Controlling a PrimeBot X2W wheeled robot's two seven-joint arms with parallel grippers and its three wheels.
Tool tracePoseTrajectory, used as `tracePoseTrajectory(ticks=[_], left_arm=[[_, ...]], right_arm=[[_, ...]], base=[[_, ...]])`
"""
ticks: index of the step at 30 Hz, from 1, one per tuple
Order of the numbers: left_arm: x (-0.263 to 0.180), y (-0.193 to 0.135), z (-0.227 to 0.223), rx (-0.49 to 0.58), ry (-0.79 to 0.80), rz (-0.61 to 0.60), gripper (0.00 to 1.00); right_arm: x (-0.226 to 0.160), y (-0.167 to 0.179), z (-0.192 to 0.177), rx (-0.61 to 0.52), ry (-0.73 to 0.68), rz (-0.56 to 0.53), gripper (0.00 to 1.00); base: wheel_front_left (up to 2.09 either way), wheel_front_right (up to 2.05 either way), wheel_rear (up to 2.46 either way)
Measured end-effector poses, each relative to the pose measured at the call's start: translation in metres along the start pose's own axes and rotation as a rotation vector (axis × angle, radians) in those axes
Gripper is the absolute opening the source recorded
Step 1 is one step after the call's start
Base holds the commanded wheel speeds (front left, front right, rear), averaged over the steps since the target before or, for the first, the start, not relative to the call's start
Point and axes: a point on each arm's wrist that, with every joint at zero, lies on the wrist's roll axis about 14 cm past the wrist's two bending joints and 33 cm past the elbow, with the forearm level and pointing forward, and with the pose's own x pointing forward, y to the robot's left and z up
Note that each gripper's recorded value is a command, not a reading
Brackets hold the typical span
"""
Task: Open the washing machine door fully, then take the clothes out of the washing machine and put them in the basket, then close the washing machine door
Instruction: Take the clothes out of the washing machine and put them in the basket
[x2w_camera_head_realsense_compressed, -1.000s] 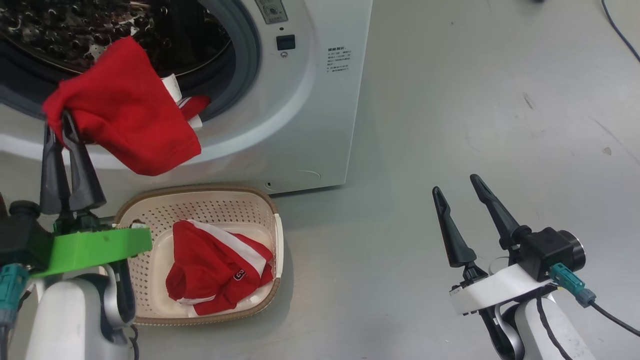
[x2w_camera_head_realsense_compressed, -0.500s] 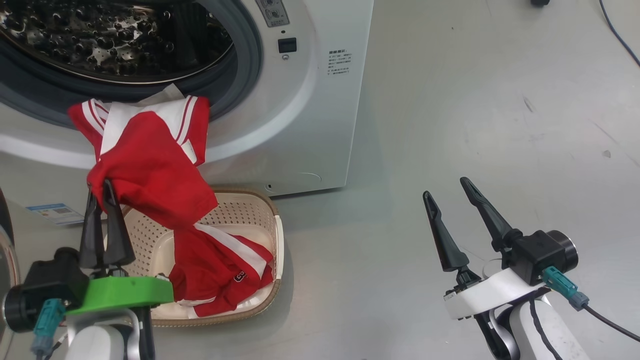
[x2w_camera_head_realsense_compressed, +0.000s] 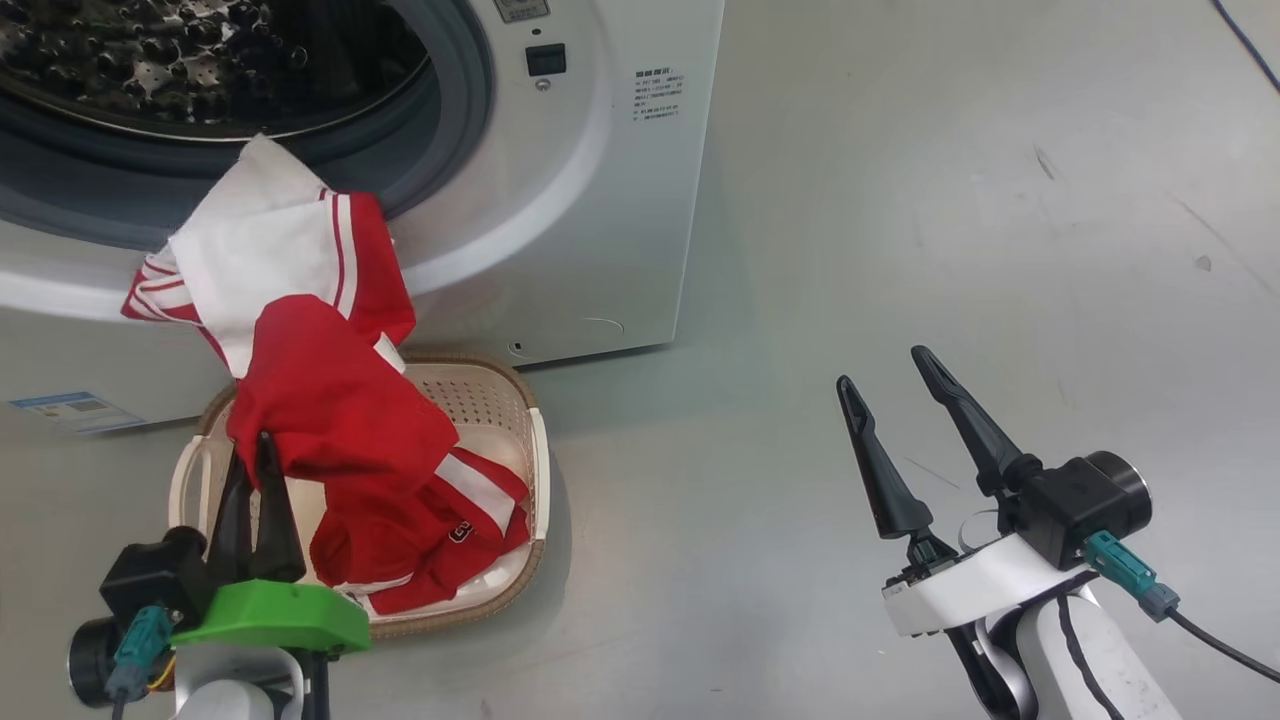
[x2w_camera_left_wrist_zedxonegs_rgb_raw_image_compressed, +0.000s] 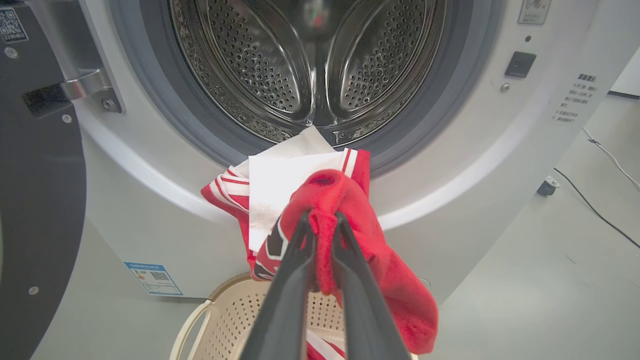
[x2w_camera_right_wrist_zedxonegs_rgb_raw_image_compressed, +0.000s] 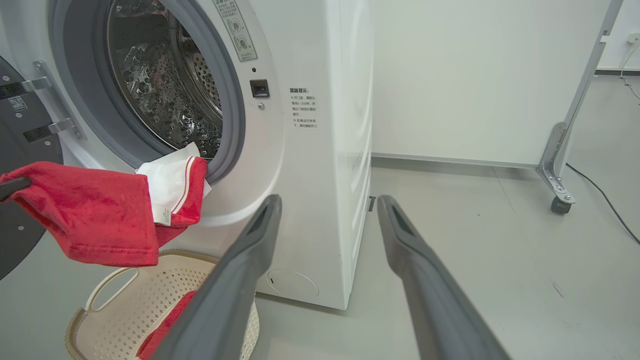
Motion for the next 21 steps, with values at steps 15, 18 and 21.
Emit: tracePoseTrajectory(ticks=[15, 18, 21], left_arm=[[0.027, 0.002, -0.077, 0.016, 0.225, 0.023, 0.00], [0.034, 0.002, -0.092, 0.030, 0.269, 0.024, 0.00], [0.037, 0.003, -0.112, 0.039, 0.335, 0.030, 0.00]], right_arm=[[0.012, -0.014, -0.012, 0.003, 0.023, -0.025, 1.00], [0.015, -0.017, -0.016, 0.006, 0.033, -0.030, 1.00], [0.018, -0.021, -0.019, 0.006, 0.037, -0.037, 1.00]], base=[[0.00, 0.00, 0.00], [0.00, 0.00, 0.00], [0.00, 0.00, 0.00]])
